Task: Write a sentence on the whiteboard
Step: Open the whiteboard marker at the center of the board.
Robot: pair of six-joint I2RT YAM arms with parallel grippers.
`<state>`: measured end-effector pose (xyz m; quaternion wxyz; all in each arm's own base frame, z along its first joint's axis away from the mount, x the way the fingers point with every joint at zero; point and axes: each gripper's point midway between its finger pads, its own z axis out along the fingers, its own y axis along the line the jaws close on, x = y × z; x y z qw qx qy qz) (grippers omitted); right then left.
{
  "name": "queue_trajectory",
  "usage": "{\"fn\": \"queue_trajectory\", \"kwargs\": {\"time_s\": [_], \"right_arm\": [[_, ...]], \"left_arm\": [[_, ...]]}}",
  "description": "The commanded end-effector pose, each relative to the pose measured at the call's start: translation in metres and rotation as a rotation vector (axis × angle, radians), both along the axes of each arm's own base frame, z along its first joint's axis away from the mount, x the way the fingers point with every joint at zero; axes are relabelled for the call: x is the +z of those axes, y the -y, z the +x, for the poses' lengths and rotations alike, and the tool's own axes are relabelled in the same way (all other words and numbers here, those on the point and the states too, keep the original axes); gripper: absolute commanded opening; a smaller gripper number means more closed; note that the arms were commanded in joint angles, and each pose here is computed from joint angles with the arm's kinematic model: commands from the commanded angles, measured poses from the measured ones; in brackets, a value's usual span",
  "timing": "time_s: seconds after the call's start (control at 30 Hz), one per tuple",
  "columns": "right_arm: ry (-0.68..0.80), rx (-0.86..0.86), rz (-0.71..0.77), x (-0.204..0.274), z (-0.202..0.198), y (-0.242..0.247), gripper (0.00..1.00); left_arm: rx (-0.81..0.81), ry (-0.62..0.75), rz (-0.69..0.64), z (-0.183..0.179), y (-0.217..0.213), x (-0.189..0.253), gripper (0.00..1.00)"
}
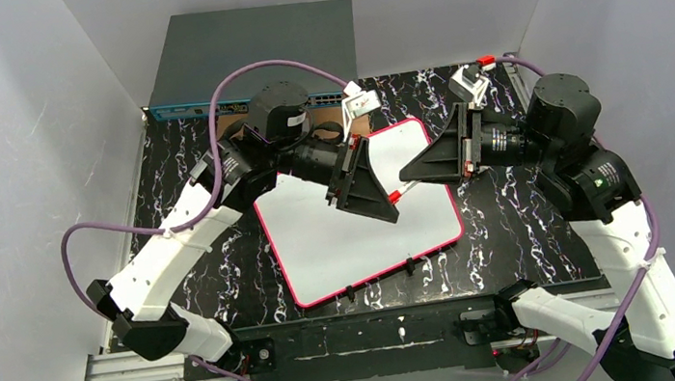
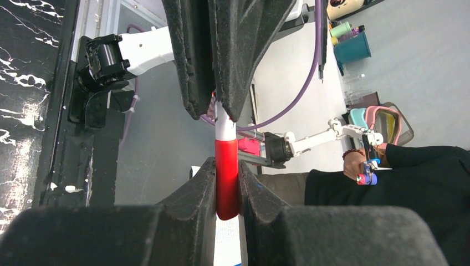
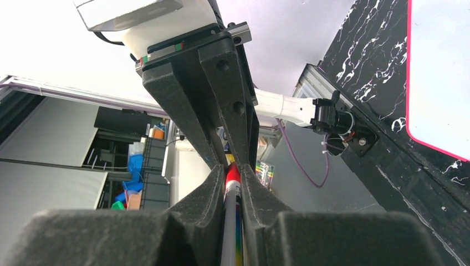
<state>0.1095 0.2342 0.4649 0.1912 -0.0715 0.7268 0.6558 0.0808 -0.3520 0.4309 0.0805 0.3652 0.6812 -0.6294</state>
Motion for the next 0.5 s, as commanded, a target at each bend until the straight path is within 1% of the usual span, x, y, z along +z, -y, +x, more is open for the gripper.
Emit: {"fn": "queue_trajectory", "kwargs": {"time_s": [0.0,0.03,0.13,0.3,0.33,0.47], "right_arm": [[0.047,0.073,0.039,0.0111,-0.0161,0.0012,0.18],[0.046,0.079,0.042,0.0113,-0.0164,0.0009,0.17],[0.042,0.103,0.050,0.0124,-0.0193,0.0005,0.24],[0.049,0.121,0.058,0.0140,-0.0218,0.0005,0.30],[0.049,0.123,0.060,0.0141,-0.0221,0.0005,0.30],[0.052,0.126,0.066,0.0145,-0.0232,0.0008,0.25]], "left_arm": [[0.009,0.052,-0.029,0.0042,-0.0027,0.0087,0.00],[0.014,0.055,-0.028,0.0049,-0.0028,0.0085,0.00],[0.014,0.053,-0.025,0.0066,-0.0017,0.0072,0.00],[0.011,0.054,-0.018,0.0079,-0.0011,0.0058,0.00],[0.010,0.055,-0.019,0.0076,-0.0012,0.0063,0.00],[0.011,0.057,-0.016,0.0088,-0.0009,0.0053,0.00]]}}
